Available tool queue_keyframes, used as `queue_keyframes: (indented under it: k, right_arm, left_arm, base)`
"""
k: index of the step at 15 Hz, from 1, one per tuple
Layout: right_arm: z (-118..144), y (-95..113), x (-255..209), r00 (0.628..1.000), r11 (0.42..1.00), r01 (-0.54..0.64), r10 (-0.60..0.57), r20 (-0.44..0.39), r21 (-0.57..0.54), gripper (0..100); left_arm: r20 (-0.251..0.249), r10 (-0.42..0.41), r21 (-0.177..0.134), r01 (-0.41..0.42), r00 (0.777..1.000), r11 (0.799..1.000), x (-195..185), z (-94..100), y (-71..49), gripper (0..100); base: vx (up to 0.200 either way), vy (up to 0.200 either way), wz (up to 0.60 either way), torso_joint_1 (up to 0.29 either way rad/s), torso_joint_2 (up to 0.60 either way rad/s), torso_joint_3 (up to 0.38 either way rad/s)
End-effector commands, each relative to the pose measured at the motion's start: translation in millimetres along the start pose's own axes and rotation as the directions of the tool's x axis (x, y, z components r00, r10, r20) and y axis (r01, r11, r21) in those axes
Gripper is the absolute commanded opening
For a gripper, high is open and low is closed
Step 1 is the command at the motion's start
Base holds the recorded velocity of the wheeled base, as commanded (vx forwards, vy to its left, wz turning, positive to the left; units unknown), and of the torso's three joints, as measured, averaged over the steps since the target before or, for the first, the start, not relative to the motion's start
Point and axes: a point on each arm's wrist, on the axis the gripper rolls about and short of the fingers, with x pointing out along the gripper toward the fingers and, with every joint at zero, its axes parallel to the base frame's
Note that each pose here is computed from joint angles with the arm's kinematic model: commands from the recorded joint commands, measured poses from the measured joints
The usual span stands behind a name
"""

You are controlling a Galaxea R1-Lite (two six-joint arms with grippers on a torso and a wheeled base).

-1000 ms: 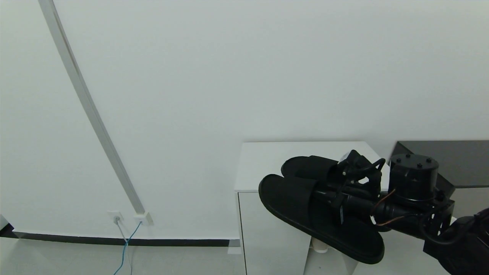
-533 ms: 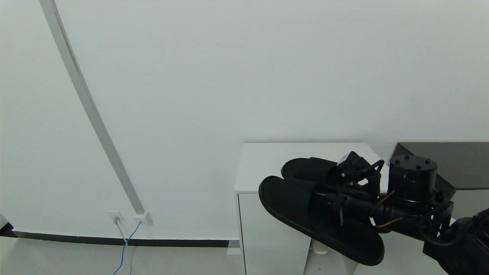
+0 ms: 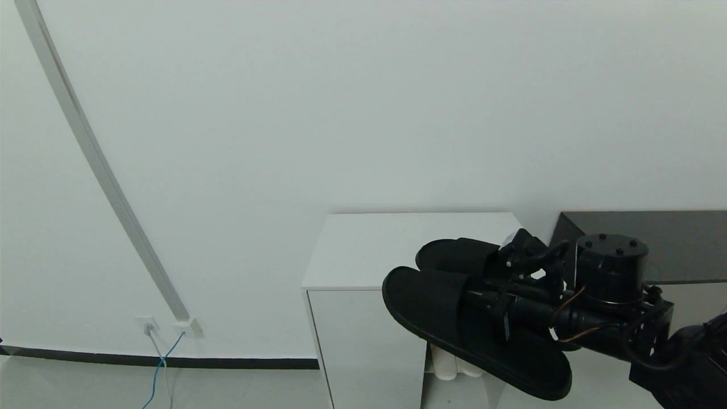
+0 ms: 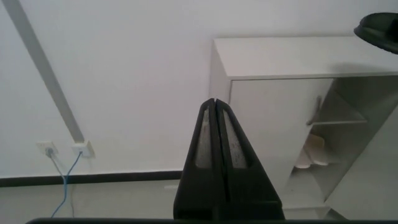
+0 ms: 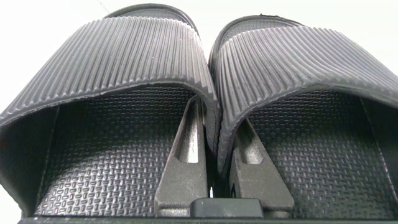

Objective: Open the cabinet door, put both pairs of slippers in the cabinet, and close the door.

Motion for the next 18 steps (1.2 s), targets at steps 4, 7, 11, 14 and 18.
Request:
queue_keyframes:
  k: [4, 7, 11, 14, 18]
  right_arm:
    - [-7.4, 4.2, 4.9, 0.999, 1.0, -0.019, 0.019, -0.027, 0.009, 0]
    - [-7.6, 4.8, 5.9, 0.999, 0.999, -0.022, 0.022, -0.027, 0.033, 0]
    - [-12.8, 10.7, 2.4, 0.998, 0.999, -0.036, 0.037, -0.041, 0.036, 0]
    - [-14.2, 14.3, 2.3, 0.998, 0.998, -0.047, 0.049, -0.048, 0.036, 0]
    - [-13.8, 21.4, 3.7, 0.996, 0.997, -0.071, 0.073, -0.048, 0.032, 0]
  left_arm:
    - [0.0, 0.0, 0.0, 0.0, 1.0, 1.0, 0.0, 0.3, 0.0, 0]
    - [0.0, 0.002, 0.0, -0.002, 1.0, 1.0, 0.0, -0.1, 0.0, 0]
    - [0.0, 0.002, -0.002, -0.002, 1.0, 1.0, 0.0, -0.1, 0.0, 0]
    - [0.001, 0.002, -0.002, -0.002, 1.0, 1.0, -0.1, 0.3, 0.0, 0]
    - [0.0, 0.002, -0.002, -0.002, 1.0, 1.0, 0.0, -0.1, 0.0, 0]
  base:
    - [0.0, -0.2, 0.0, 0.005, 0.0, 0.004]
    - [0.0, -0.2, 0.0, 0.002, 0.0, 0.002]
    - [0.0, -0.05, 0.0, 0.003, 0.0, 0.001]
    - [0.0, 0.0, 0.0, 0.0, 0.0, 0.0]
    - [0.0, 0.0, 0.0, 0.0, 0.0, 0.0]
